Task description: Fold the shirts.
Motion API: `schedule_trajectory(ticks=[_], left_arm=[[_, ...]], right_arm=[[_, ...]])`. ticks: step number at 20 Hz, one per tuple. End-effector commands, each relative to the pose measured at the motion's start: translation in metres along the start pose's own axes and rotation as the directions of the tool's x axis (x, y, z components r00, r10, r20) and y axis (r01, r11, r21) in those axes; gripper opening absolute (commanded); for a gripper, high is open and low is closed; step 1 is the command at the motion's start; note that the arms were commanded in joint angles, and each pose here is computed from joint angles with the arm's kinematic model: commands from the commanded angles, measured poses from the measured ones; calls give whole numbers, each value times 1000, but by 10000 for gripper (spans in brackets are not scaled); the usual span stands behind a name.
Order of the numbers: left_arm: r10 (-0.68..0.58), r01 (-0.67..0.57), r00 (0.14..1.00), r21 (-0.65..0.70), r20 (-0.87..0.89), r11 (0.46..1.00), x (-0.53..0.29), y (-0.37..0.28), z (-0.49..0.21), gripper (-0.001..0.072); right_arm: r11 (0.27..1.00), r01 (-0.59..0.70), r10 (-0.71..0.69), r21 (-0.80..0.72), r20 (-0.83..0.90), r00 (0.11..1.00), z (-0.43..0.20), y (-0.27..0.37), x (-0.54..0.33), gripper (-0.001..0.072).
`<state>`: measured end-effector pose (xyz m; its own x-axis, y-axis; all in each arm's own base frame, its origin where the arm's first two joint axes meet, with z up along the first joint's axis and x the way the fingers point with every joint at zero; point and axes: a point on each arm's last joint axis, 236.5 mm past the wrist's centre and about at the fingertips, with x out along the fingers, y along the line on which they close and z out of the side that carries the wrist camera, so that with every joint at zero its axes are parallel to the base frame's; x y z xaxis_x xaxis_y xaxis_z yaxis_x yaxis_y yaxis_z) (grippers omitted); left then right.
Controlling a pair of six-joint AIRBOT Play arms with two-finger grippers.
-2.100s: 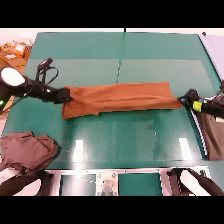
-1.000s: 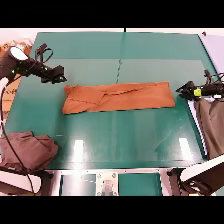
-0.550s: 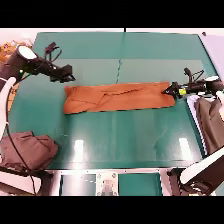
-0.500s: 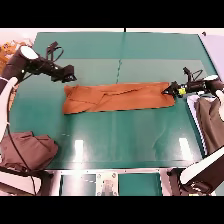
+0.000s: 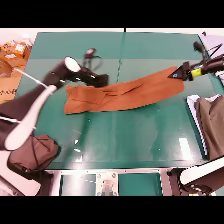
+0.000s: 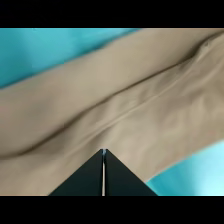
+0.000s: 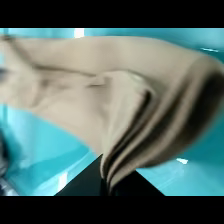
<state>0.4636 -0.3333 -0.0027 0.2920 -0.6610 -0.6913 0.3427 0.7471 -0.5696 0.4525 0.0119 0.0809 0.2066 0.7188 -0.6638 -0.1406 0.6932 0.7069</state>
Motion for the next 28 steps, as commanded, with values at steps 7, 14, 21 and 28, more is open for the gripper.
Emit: schedule_trajectory(ticks=[7,14,21,28], left_arm=[[-214,215,976,-179,24,960,132,-111,-72,22],[-351,343,922,-74,-165,936,71,-124,-47,21],[-74,90,943,35,-325,995,-91,12,14,21],[-5,-10,988,-96,-154,995,-207,101,52,22]], right_arm=[[989,17,-10,-144,50,999,-33,111,-64,15],[996,-14,15,-89,17,1000,-38,103,-43,15],[993,-86,86,-76,0,996,-29,172,31,16],[973,-225,227,-55,34,973,-39,257,263,15]])
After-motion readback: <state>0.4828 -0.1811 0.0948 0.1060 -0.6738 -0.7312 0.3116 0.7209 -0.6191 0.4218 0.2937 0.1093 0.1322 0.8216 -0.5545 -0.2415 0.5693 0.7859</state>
